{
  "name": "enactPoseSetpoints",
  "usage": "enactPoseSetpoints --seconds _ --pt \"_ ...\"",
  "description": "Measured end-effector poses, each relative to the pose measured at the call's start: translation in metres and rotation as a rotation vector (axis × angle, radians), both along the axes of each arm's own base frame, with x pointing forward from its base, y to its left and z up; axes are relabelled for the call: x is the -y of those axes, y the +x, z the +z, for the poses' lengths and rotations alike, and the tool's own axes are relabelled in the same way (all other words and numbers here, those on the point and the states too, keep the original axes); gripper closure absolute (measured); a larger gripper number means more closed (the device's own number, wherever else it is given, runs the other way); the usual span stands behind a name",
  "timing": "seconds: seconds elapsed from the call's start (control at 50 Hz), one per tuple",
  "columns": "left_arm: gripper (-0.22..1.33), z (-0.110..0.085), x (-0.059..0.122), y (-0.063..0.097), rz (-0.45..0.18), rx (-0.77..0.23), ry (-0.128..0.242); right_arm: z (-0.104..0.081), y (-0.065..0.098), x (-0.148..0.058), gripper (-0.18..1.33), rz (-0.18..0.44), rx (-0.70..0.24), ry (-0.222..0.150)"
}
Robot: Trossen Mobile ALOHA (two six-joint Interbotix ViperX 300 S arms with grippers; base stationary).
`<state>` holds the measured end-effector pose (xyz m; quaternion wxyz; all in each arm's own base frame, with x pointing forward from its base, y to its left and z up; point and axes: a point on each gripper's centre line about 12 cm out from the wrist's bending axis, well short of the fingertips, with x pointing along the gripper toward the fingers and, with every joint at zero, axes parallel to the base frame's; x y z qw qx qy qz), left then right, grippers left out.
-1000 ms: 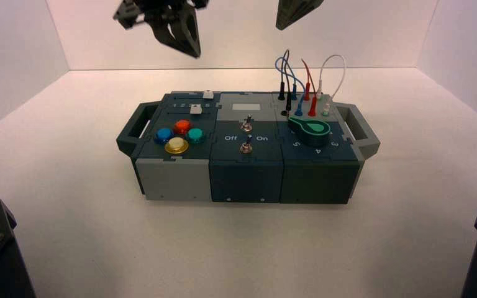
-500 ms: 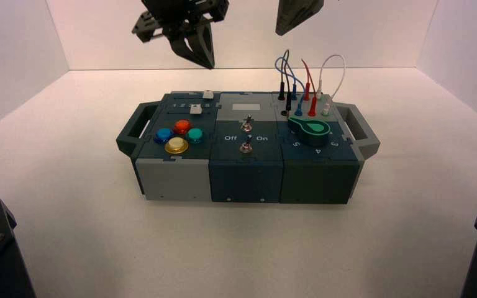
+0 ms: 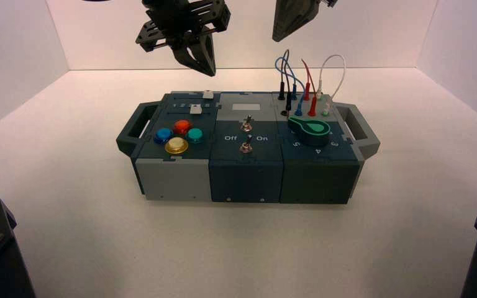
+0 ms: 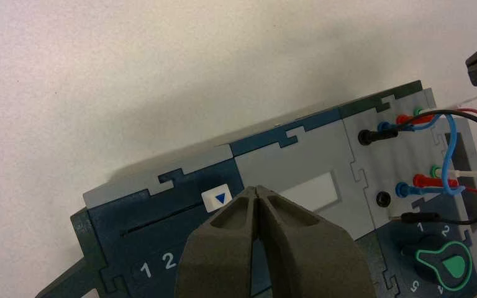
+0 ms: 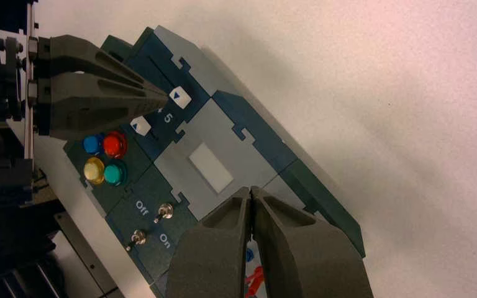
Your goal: Move the top slider to position 3.
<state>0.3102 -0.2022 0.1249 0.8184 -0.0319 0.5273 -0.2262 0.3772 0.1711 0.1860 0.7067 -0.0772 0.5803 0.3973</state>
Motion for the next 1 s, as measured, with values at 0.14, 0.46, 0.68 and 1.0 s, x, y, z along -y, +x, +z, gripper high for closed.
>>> enactPoseSetpoints --seconds 0.14,0.46,0.68,1.0 --pt "1.28 0.000 0.000 0.000 0.000 0.000 0.000 0.001 0.002 -0.001 1.29 0.002 0.002 0.004" --pt "1.28 -0.003 0.000 0.000 -0.004 -0.005 0.005 -0.004 0.004 -0.002 1.29 0.007 -0.018 0.002" --pt "1.28 -0.003 0.000 0.000 -0.002 -0.001 0.005 -0.005 0.004 -0.002 1.29 0.007 -0.020 0.002" --pt "1.28 -0.005 0.000 0.001 -0.002 -0.006 0.008 -0.009 0.003 -0.003 1.29 0.015 -0.052 0.004"
